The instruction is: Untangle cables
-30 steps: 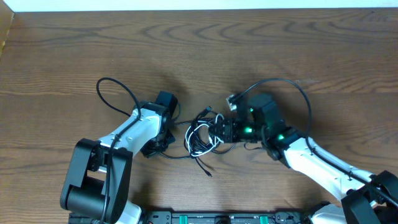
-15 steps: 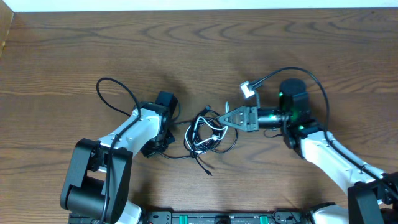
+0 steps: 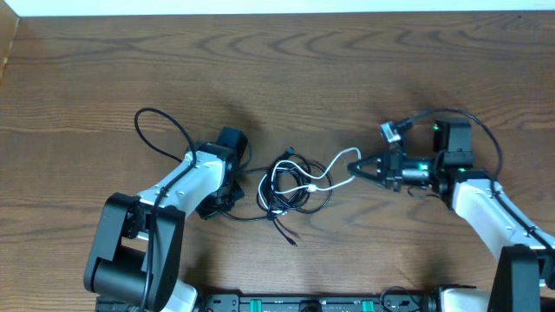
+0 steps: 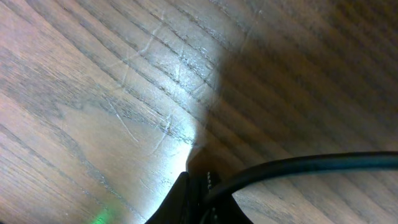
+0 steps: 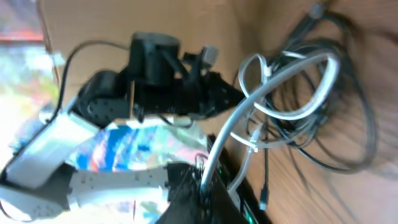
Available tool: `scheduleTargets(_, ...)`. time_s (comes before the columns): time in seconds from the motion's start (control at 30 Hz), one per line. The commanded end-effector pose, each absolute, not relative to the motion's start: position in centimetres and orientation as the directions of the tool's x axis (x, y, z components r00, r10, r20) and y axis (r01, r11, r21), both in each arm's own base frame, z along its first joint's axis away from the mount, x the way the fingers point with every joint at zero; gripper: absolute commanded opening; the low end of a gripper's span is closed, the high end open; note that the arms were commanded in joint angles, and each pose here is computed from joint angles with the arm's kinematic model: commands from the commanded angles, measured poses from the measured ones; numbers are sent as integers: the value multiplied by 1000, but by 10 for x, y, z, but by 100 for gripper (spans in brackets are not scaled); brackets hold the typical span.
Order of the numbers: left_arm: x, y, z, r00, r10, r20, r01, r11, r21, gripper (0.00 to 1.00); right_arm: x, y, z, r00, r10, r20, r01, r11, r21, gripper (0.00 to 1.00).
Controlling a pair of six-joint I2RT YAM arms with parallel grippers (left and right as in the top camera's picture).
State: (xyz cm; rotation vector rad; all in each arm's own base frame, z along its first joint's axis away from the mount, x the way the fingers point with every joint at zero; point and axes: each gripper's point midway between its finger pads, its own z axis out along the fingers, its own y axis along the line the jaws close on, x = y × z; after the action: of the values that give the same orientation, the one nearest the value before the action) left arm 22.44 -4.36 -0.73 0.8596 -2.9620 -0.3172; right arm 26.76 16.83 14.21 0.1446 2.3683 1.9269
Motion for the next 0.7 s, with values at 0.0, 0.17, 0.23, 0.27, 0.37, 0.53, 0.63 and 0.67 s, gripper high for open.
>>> scheduleTargets(0.0, 207, -35, -24, -835, -550, 21, -526, 809, 261, 8, 268, 148, 127, -983, 160, -92, -46, 267, 963, 1)
scheduleTargets(0.17, 207, -35, -24, -835, -550, 21, -527, 809, 261, 8, 263, 119, 97, -970, 242, -33, 69, 401, 914, 1)
scheduleTargets(0.23, 207, -35, -24, -835, -550, 21, -527, 809, 261, 8, 259, 110, 88, -966, 259, -20, 100, 443, 891, 1)
scheduleTargets(0.27, 207, -35, -24, -835, -550, 21, -527, 809, 261, 8, 258, 106, 83, -964, 266, -13, 116, 465, 878, 1)
scheduleTargets(0.37, 207, -35, -24, -835, -550, 21, -527, 809, 260, 8, 253, 96, 72, -959, 282, -1, 151, 518, 842, 1)
scheduleTargets(0.53, 207, -35, -24, -835, -550, 21, -527, 809, 260, 8, 247, 89, 61, -956, 293, 28, 197, 569, 798, 1)
scheduleTargets(0.63, 208, -36, -24, -834, -551, 23, -528, 810, 256, 8, 234, 97, 58, -971, 237, 35, 171, 580, 796, 1)
scheduleTargets(0.67, 208, -36, -24, -834, -551, 25, -528, 810, 254, 8, 230, 100, 57, -975, 220, 38, 163, 583, 796, 1)
